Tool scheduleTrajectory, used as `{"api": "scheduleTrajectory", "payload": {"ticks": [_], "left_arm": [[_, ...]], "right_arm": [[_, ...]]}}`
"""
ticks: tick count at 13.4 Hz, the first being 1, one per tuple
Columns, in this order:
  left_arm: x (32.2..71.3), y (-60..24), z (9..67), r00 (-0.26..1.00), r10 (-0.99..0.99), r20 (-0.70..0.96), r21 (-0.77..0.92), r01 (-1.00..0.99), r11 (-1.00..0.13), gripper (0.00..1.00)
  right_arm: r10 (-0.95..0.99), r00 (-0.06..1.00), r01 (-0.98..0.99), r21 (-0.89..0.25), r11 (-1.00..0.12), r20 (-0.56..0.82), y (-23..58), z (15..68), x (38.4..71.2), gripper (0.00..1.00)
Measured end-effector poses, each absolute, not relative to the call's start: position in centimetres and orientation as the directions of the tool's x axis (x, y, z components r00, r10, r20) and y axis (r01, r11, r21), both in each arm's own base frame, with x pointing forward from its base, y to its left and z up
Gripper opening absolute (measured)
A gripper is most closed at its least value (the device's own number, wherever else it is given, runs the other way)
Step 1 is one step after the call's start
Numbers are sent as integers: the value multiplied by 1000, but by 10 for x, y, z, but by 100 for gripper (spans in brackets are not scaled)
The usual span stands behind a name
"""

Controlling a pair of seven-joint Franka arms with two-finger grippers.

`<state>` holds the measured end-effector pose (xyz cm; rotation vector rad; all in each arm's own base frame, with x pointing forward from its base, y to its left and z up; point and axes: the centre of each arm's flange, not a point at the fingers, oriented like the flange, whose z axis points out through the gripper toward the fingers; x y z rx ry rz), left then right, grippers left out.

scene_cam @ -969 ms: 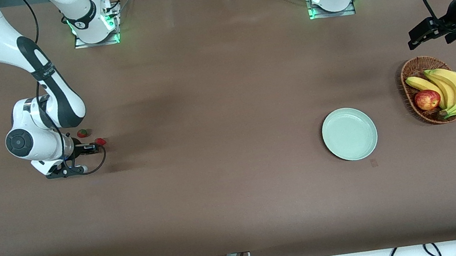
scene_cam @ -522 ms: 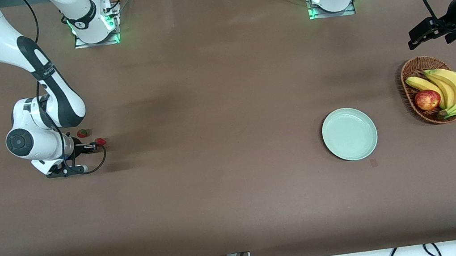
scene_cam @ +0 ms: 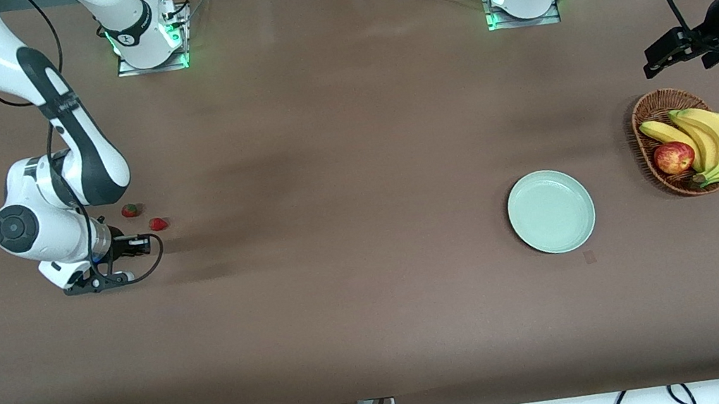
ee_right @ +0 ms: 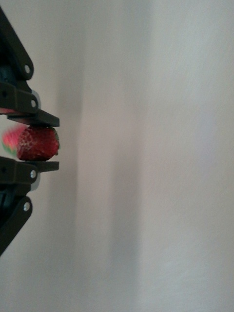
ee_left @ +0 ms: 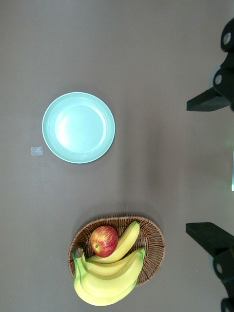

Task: Collect all strawberries into plate
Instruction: 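Carry the strawberry to mid-table and release it with the right gripper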

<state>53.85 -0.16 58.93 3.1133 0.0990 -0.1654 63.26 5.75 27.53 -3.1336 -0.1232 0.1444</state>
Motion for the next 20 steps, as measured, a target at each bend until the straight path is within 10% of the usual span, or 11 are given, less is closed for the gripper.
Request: {"api": "scheduleTrajectory", "payload": {"ticks": [4, 10, 20], "left_arm": [[539, -1, 589, 992, 63, -107, 19, 65, -998, 100], [538, -1, 589, 992, 63, -107, 19, 66, -998, 100], [538, -1, 589, 992, 63, -107, 19, 66, -998, 100]], "right_arm": [[43, 999, 42, -33, -999, -23, 219, 344, 635, 33], [-185, 983, -180, -145, -973, 19, 485, 287, 546, 33], [-160, 987, -156, -163, -974, 12, 539, 219, 505, 36]]}}
